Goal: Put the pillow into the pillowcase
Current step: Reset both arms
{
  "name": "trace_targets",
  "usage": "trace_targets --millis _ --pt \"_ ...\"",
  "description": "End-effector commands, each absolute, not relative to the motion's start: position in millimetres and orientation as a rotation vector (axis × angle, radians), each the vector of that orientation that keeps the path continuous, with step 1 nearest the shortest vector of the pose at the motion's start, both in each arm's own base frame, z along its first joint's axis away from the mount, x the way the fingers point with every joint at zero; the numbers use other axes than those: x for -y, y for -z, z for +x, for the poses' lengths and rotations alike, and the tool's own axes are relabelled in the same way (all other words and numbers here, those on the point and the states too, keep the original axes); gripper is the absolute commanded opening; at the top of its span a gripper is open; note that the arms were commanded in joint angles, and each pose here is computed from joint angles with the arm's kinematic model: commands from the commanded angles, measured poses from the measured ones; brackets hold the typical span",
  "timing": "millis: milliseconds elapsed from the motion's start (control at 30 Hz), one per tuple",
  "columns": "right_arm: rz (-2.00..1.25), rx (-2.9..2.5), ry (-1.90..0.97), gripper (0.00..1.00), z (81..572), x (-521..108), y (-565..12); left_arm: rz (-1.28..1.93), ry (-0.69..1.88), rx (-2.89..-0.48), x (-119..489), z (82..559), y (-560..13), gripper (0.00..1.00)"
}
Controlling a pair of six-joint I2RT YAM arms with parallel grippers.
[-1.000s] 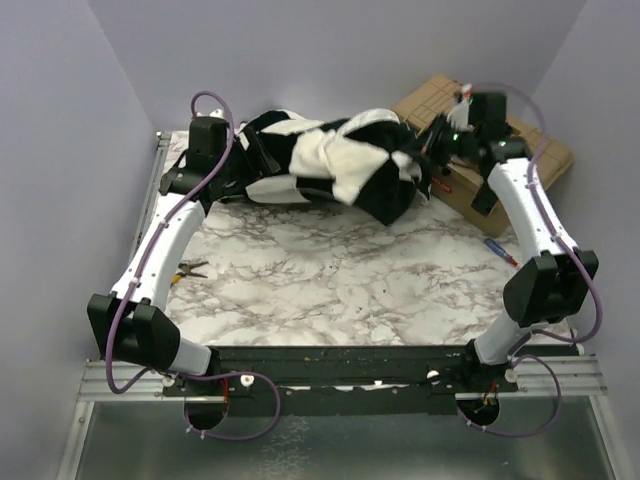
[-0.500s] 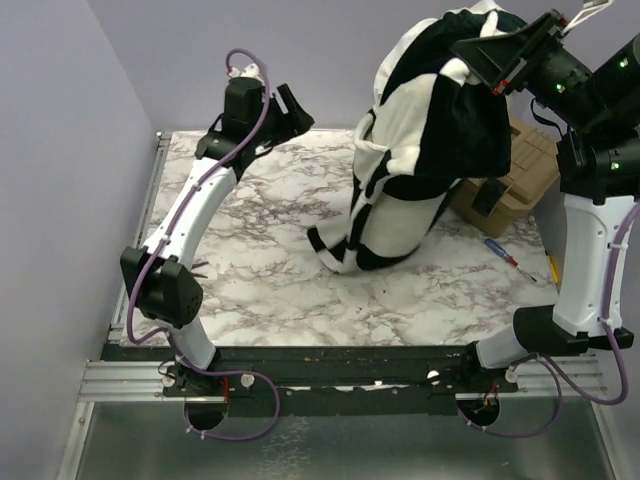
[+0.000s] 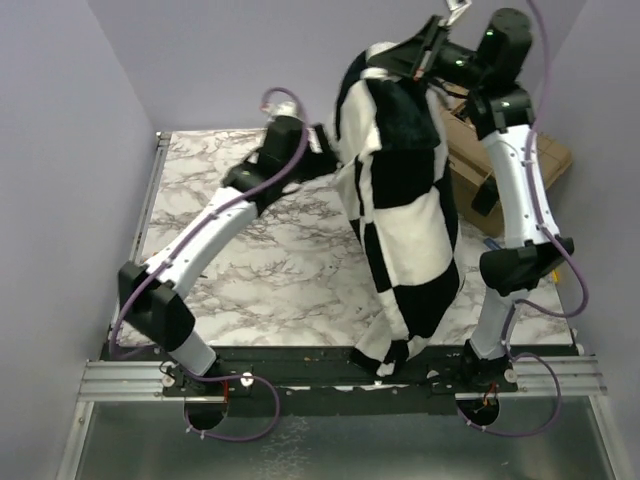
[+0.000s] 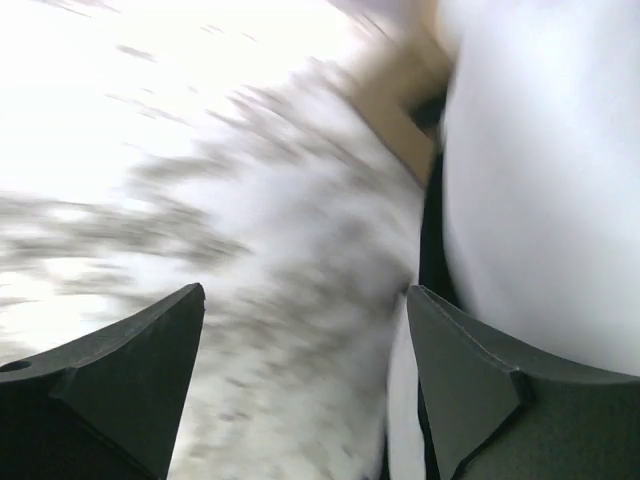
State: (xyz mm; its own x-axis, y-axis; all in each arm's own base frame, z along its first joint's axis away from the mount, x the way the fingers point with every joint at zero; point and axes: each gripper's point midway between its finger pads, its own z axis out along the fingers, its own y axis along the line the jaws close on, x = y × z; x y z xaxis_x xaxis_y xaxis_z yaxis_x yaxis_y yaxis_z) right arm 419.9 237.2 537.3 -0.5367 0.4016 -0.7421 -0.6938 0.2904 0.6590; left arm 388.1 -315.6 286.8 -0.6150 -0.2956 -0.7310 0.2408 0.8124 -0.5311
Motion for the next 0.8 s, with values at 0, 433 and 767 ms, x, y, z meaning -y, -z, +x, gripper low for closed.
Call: trace_targets --millis 0,433,767 --pt "-0.395 -1.833 -1.593 0.41 406.5 -308.0 -470.6 -0.529 0.182 -1.950 108.9 398.8 -323.3 0.85" --pt "-0.016 -2.160 -1.140 1.00 395.7 -207.3 -378.7 -0.465 0.211 -2.022 80.8 373.9 -287.5 0.87" --pt "0.296 -2.766 -0.953 1.00 262.8 -145.1 -193.3 -0.313 0.446 -2.310 140.9 389.5 -204.8 0.88"
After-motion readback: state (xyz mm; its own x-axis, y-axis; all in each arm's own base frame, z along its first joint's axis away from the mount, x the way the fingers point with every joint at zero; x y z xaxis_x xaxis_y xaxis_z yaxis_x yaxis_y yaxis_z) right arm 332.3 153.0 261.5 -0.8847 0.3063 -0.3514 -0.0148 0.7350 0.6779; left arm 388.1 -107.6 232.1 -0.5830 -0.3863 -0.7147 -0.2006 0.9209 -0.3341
